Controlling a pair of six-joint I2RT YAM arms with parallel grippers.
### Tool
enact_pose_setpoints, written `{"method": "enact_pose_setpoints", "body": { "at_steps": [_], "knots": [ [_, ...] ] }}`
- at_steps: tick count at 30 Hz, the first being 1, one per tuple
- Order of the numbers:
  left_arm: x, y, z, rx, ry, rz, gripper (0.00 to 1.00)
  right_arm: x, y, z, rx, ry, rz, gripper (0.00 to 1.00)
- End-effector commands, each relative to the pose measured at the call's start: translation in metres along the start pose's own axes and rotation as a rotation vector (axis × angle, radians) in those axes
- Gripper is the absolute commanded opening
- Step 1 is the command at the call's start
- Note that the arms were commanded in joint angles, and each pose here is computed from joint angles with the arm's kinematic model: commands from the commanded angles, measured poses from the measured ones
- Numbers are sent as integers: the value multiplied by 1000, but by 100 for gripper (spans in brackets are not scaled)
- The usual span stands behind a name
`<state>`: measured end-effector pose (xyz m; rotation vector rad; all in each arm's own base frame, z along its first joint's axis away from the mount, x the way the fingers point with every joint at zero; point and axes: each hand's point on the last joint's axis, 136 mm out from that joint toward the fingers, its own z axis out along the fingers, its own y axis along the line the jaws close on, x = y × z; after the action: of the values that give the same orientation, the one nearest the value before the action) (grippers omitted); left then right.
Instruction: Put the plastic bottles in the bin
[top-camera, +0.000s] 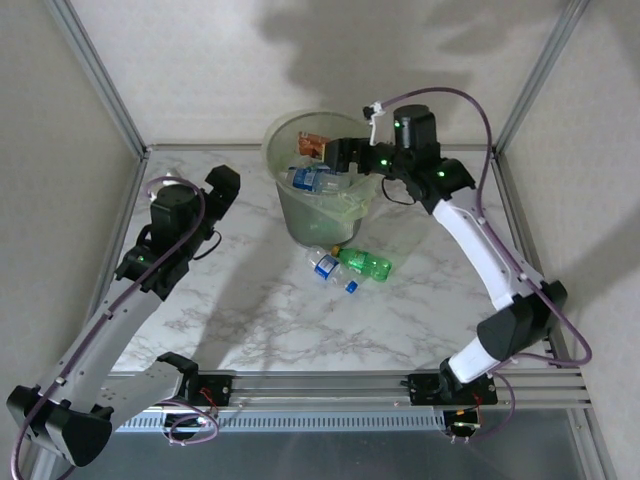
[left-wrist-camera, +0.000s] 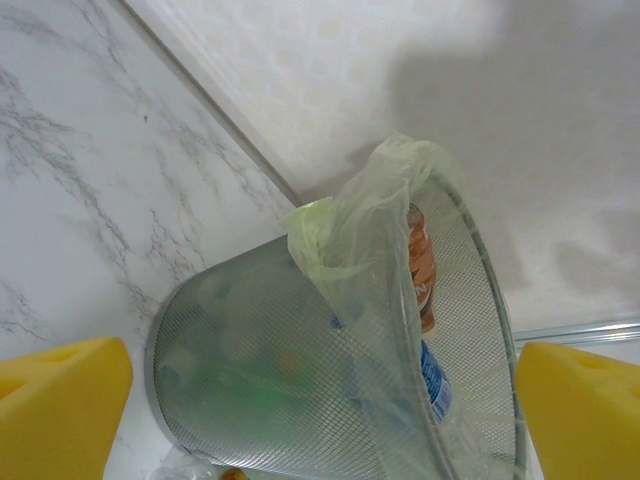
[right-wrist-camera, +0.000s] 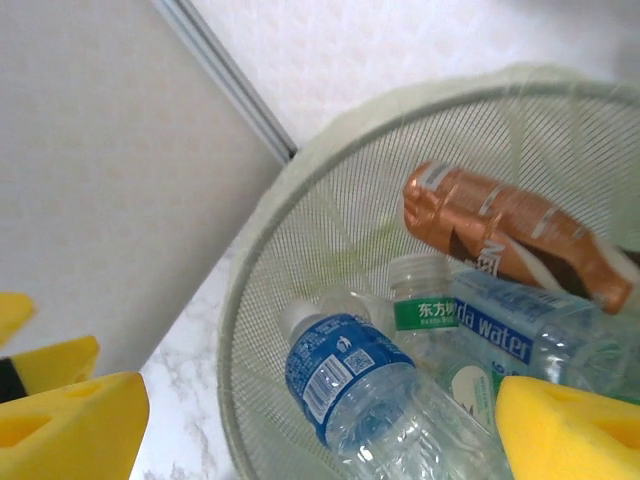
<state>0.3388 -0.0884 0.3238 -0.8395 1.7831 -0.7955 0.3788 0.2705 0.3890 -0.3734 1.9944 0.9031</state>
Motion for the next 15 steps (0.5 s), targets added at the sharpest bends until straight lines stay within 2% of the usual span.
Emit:
{"method": "enact_pose_setpoints", "body": {
  "at_steps": [1, 4, 7, 11, 15],
  "knots": [
    [2, 8, 3, -11, 4, -3, 97, -12, -3, -47, 102, -96, 23, 90],
    [7, 16, 5, -21, 16, -15, 97, 8, -21, -77, 215, -121, 67, 91],
    [16, 23, 10, -25, 45, -31, 96, 50, -46, -98, 331, -84, 117, 92],
    [28, 37, 16, -50, 78, -58, 93, 114, -73, -104, 410, 29, 174, 92],
    [37, 50, 21, -74, 100, -89, 91, 166, -86, -93, 398, 136, 212, 93]
  ]
}}
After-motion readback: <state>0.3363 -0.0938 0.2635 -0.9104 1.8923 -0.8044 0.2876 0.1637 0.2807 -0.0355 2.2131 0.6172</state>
